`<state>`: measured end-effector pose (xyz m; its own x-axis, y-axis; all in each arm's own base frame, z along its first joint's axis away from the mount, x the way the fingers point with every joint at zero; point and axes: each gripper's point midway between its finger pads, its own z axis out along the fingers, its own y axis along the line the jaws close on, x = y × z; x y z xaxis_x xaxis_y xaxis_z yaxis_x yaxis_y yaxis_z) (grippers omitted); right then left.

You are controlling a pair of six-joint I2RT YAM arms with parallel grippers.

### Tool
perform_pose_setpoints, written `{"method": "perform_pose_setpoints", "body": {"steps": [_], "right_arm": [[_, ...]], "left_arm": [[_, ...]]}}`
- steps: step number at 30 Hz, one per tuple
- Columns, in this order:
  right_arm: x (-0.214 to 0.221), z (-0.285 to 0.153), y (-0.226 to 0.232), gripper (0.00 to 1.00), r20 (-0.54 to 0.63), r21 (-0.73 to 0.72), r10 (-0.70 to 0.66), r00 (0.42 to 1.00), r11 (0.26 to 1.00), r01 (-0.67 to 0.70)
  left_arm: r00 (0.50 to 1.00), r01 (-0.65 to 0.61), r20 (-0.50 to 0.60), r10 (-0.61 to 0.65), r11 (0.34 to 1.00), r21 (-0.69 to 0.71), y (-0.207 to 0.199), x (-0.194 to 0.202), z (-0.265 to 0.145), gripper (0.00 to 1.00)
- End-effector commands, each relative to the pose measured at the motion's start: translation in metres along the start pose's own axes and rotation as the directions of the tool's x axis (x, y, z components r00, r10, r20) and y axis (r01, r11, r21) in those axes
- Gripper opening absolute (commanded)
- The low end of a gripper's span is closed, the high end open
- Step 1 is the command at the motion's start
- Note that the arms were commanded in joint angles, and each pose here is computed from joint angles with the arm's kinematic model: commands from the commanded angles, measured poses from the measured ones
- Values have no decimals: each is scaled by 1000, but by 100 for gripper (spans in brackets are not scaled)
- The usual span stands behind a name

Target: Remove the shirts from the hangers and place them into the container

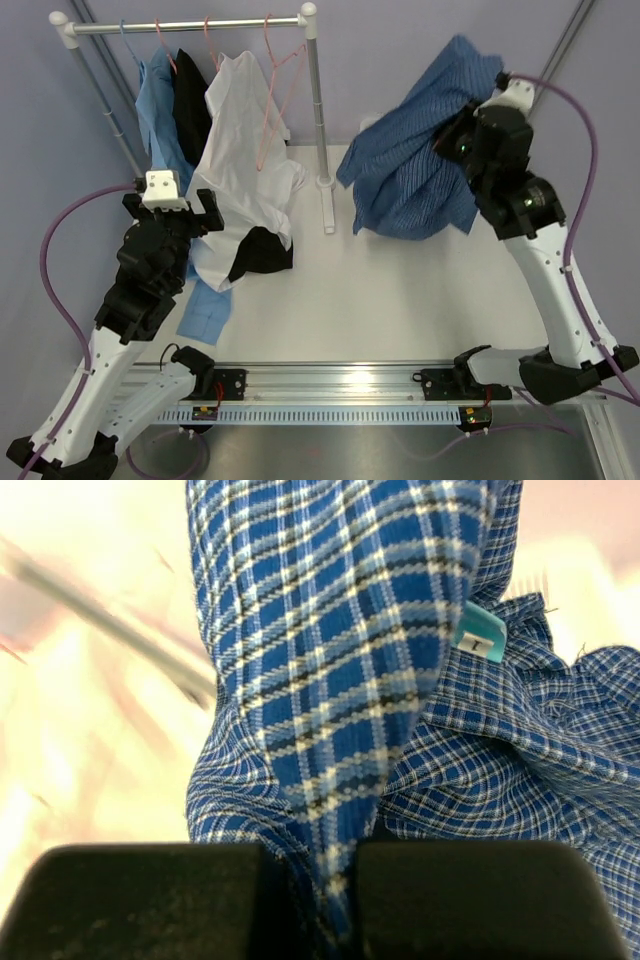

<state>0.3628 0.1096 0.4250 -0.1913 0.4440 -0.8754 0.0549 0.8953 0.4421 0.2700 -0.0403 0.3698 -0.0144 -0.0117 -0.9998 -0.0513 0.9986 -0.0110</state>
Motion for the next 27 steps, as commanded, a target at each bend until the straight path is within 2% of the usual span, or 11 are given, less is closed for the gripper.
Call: {"method": "perform_pose_setpoints", "body": {"steps": [1, 4, 7, 12, 15, 16, 18, 22, 27], "right_arm": [[-98, 2, 29, 0, 232, -21, -47, 972, 998, 53], [-159, 11, 54, 0, 362, -77, -19, 932, 996, 50], [-201, 30, 70, 0, 465, -120, 9, 885, 991, 52], [-239, 59, 70, 0, 592, -147, 40, 805, 987, 58], [-238, 90, 49, 0, 614, -113, 26, 789, 992, 55], [-225, 113, 34, 0, 592, -77, -3, 806, 995, 60], [-220, 132, 24, 0, 597, -72, -12, 802, 995, 68], [-165, 202, -10, 0, 476, -17, -104, 873, 992, 127], [-98, 254, -42, 0, 361, 37, -175, 916, 984, 173]], "left_arm": [[996, 38, 81, -34, 998, -47, 10, -19, -1, 99], [997, 35, 77, -32, 998, -45, 9, -18, 0, 99], [997, 34, 74, -30, 998, -48, 9, -17, 1, 99], [998, 26, 63, -23, 999, -47, 8, -14, 3, 99], [998, 25, 61, -23, 999, -45, 7, -13, 4, 99], [998, 25, 61, -23, 999, -45, 7, -13, 4, 99], [998, 24, 58, -21, 999, -46, 6, -12, 5, 99], [999, 17, 47, -15, 999, -44, 5, -9, 7, 99], [999, 13, 43, -11, 999, -46, 5, -8, 8, 99]]}}
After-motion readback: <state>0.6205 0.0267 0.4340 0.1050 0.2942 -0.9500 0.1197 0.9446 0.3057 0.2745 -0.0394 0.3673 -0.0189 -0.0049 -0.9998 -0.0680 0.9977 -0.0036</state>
